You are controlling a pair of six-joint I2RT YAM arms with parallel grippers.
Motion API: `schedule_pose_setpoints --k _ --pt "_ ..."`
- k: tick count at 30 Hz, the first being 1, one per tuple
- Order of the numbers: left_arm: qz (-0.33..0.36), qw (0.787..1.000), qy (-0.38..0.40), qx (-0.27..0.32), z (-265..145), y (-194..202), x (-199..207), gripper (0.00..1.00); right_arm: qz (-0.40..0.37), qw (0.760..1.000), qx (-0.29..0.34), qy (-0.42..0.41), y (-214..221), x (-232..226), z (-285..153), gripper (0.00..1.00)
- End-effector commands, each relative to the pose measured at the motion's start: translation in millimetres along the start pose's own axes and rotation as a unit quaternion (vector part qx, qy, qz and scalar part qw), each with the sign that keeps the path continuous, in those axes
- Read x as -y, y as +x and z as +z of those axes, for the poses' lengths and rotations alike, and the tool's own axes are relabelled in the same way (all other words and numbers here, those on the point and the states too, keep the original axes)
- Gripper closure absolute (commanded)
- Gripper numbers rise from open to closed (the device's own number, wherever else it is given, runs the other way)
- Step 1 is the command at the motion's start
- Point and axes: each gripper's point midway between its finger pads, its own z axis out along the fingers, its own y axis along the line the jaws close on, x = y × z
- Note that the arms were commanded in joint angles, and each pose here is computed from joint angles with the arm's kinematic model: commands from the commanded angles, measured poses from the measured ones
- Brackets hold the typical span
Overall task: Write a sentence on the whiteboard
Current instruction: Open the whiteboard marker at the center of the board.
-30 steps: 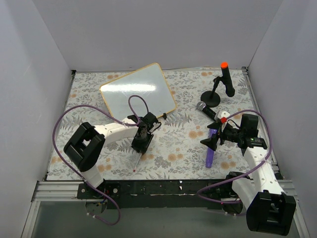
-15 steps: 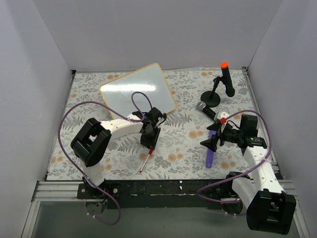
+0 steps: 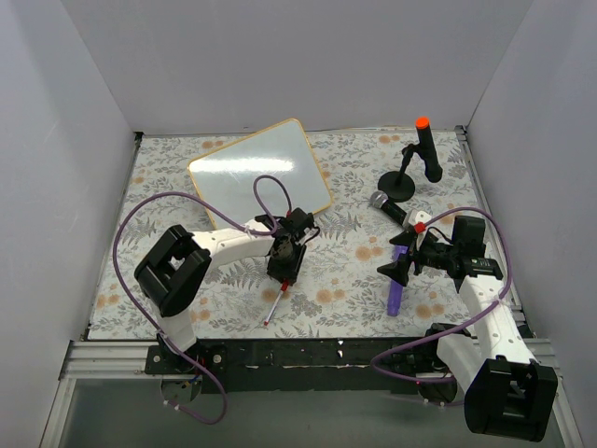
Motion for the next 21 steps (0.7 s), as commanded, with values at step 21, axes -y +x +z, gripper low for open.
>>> schedule_pose_setpoints --k 21 --pt "0.002 0.999 -0.027 -0.033 17 28 -14 1.0 -0.024 0.999 0.022 -0.018 -20 -3 -2 0.02"
